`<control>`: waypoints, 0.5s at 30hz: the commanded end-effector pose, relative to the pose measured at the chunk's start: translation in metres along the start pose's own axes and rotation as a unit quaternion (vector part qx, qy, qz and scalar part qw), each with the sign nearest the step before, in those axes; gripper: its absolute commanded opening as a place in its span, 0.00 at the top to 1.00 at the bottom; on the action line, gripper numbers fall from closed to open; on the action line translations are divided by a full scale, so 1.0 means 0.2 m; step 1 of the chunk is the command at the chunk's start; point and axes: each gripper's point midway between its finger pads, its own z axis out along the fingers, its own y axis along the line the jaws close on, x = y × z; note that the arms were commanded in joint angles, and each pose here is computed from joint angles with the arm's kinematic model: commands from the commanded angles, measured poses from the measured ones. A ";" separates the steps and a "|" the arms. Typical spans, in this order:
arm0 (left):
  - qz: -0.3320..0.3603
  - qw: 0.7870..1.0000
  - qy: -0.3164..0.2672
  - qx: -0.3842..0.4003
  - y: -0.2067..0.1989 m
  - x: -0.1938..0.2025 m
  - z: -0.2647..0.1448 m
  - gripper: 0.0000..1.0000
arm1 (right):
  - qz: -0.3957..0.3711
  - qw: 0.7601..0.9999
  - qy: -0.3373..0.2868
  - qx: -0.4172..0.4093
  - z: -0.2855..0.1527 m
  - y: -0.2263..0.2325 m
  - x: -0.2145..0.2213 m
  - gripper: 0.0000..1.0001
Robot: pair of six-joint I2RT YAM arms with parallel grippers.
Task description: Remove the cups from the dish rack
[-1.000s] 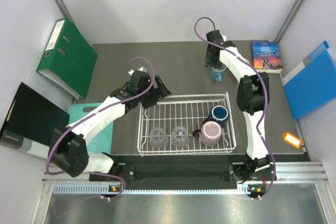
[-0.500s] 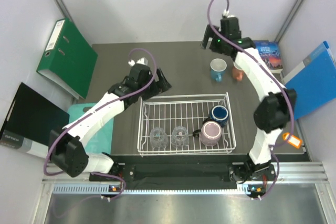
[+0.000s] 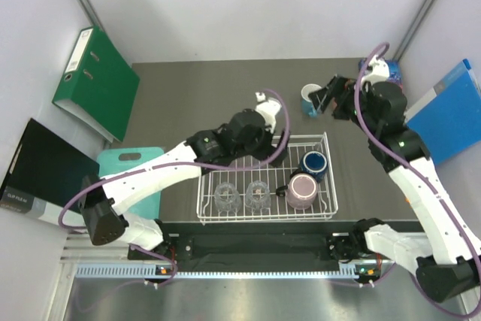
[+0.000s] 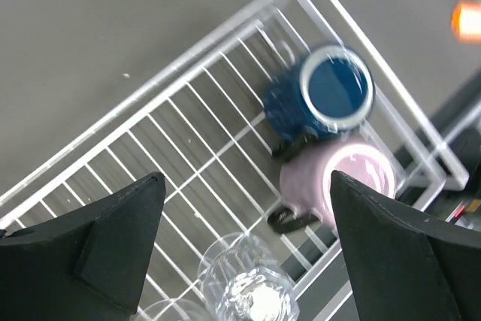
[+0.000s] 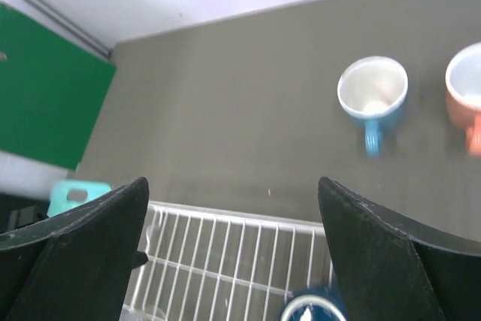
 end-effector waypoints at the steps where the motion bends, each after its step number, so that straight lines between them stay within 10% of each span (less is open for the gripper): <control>1: 0.154 0.988 0.007 0.029 -0.14 0.05 -0.05 0.05 | 0.004 1.000 0.007 -0.017 -0.15 0.00 0.10 0.07; 6: 0.297 0.950 -0.036 0.089 -0.31 0.19 -0.07 0.04 | 0.020 0.999 0.015 -0.025 -0.25 -0.02 0.20 0.08; 15: 0.318 0.936 0.032 0.148 -0.42 0.35 0.03 0.01 | 0.018 0.999 0.024 -0.018 -0.34 -0.04 0.23 0.08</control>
